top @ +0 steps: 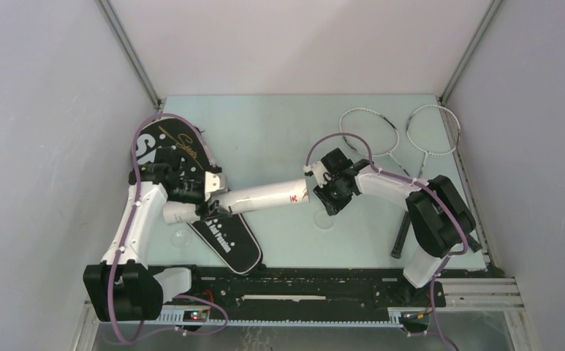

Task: Pack up the badminton gear
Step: Close the lid on the shuttle tube.

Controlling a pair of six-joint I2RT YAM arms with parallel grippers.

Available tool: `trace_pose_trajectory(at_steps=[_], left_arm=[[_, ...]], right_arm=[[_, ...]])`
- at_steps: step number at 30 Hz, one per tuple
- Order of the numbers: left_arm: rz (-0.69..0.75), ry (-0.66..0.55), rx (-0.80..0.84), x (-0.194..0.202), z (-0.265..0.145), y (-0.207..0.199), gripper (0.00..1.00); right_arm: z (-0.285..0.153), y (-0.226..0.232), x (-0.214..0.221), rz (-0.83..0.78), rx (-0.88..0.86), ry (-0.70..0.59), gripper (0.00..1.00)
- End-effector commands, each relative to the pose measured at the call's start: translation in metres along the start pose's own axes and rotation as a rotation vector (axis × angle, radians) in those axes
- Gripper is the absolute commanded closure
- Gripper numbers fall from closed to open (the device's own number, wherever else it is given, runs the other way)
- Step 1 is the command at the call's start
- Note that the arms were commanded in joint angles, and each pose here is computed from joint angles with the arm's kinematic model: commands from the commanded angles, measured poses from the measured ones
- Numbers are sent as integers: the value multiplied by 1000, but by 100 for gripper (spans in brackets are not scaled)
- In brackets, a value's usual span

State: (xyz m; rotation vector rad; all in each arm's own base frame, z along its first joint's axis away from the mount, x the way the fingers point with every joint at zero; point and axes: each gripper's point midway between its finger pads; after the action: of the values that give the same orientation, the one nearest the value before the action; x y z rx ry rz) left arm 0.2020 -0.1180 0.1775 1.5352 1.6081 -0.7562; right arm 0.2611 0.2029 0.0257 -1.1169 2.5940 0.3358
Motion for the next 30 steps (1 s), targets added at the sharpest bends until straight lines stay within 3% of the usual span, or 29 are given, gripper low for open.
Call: trace_pose_trajectory(at_steps=[1, 6, 11, 16, 24, 30], left_arm=[[17, -39, 1, -4, 1, -1, 64], [28, -36, -1, -4, 1, 0, 64], [28, -30, 12, -3, 1, 2, 64], [49, -34, 11, -2, 2, 6, 63], [67, -90, 13, -12, 5, 13, 63], [21, -195, 43, -29, 11, 12, 63]], right_arm=[[9, -2, 5, -28, 23, 24, 63], [13, 0, 7, -24, 11, 35, 75], [6, -4, 0, -17, 21, -3, 100], [-35, -21, -26, 80, -87, -196, 100], [-160, -30, -70, 216, -537, -704, 100], [-194, -10, -80, 238, -720, -804, 100]])
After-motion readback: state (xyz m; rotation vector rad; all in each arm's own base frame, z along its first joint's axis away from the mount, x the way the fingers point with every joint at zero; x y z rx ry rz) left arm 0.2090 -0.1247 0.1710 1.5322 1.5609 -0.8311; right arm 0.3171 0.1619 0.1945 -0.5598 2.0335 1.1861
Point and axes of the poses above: each gripper's point midway between its finger pads, its own z axis out along the fingers, its own y axis along the line the jaws close on, x = y × z
